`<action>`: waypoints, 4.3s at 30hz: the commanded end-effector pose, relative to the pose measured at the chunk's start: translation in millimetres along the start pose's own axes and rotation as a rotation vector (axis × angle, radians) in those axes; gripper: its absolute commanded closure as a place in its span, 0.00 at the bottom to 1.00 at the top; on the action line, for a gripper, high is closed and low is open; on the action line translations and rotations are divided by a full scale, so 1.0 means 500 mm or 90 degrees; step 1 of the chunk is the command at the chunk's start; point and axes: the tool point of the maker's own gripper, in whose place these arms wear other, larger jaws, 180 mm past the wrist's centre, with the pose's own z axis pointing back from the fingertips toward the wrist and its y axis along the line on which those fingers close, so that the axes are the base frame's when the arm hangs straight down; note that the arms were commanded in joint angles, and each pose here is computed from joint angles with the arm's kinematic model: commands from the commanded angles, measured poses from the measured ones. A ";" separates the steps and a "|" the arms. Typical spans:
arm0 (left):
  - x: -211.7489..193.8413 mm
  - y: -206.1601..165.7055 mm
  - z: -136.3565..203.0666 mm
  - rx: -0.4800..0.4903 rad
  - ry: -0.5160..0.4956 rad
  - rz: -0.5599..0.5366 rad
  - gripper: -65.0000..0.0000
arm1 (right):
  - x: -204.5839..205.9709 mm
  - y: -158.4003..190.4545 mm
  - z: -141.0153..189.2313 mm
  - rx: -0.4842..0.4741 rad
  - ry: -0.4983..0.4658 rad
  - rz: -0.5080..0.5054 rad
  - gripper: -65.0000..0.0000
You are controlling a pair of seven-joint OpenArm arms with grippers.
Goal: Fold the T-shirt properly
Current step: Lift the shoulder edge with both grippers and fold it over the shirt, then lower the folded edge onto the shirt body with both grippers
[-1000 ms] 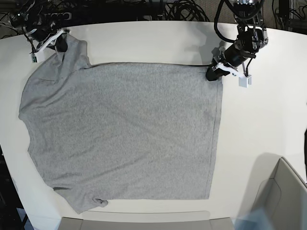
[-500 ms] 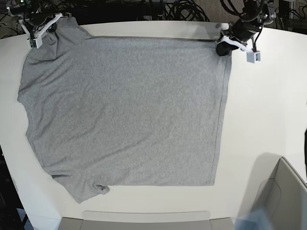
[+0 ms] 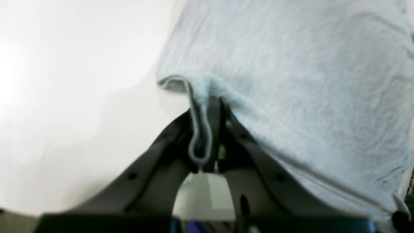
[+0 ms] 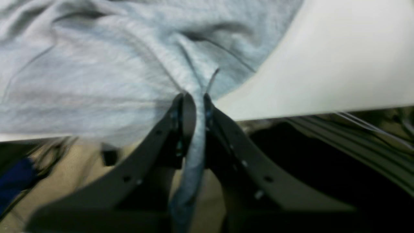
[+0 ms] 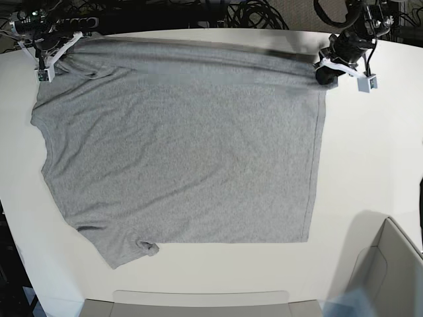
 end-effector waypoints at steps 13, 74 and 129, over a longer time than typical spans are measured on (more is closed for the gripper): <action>0.091 -0.029 -0.016 0.003 -0.050 0.050 1.00 | 0.124 -0.061 0.010 -0.098 -0.042 0.064 1.00; 0.298 -0.105 -0.158 0.021 -0.076 0.041 1.00 | 0.497 -0.036 -0.107 -0.058 -0.282 0.070 1.00; 0.285 -0.118 -0.181 0.028 -0.083 -0.036 0.80 | 0.573 -0.041 -0.018 -0.044 -0.342 0.124 0.55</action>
